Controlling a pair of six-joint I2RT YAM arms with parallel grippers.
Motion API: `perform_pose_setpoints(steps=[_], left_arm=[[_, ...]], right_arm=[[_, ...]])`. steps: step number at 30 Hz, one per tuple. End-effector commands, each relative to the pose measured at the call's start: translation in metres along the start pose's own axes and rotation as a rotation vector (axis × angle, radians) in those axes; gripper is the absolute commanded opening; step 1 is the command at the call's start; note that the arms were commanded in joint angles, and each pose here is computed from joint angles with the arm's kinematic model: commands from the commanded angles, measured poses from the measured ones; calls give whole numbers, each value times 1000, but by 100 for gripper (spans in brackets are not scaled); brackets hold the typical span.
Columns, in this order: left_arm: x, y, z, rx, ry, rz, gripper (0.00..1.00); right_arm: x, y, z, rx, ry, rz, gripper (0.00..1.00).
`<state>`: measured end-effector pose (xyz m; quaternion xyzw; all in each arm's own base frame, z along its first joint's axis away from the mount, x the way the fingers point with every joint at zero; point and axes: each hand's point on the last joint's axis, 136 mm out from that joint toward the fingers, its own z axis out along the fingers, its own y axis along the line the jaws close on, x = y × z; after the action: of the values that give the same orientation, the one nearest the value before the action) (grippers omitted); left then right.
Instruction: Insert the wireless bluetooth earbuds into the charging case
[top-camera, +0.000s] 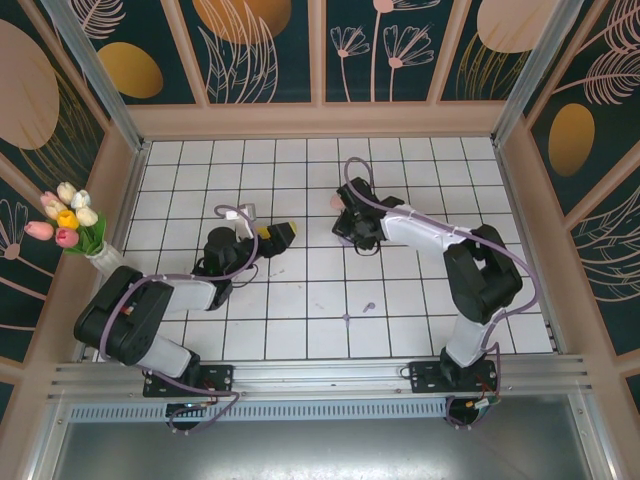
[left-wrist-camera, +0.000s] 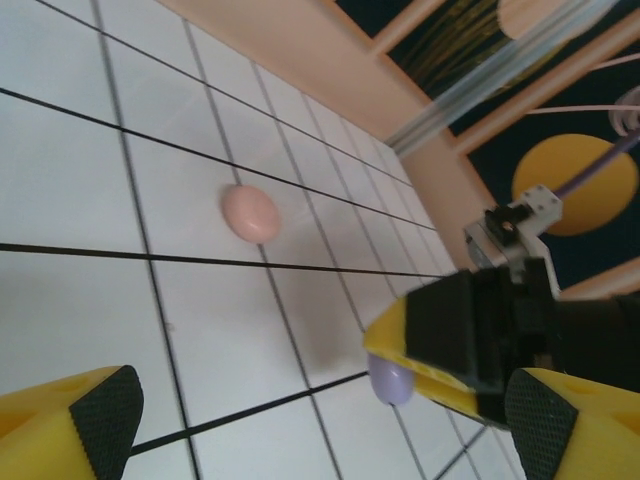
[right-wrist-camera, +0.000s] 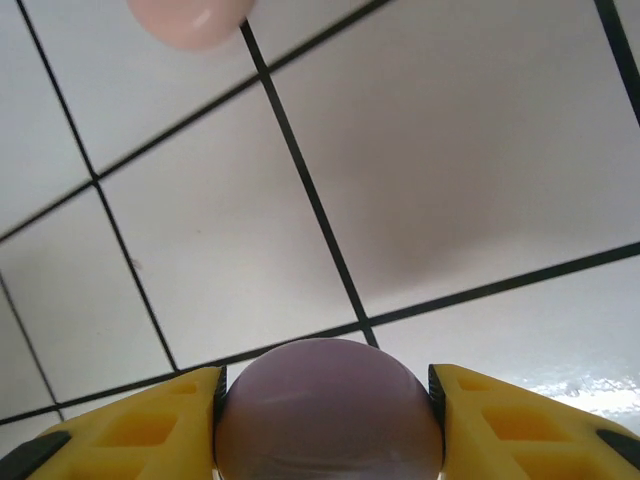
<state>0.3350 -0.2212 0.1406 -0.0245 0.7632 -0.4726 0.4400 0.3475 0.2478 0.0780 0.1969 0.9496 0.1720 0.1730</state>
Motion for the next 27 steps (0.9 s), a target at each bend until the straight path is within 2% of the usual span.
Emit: perform_pose_setpoints(steps=[1,14,27], left_arm=[[-5,-32,-1,161,-17,27,94],[3,-48,19,258,-9,7,87],[6,-49,51,287,-33,-36,78]], right_arm=[[-20,32,-26,-138,-41,73,40],[-41,81,-55,-341,-51,163,40],[-45,100,-63,-410,-30,183,40]])
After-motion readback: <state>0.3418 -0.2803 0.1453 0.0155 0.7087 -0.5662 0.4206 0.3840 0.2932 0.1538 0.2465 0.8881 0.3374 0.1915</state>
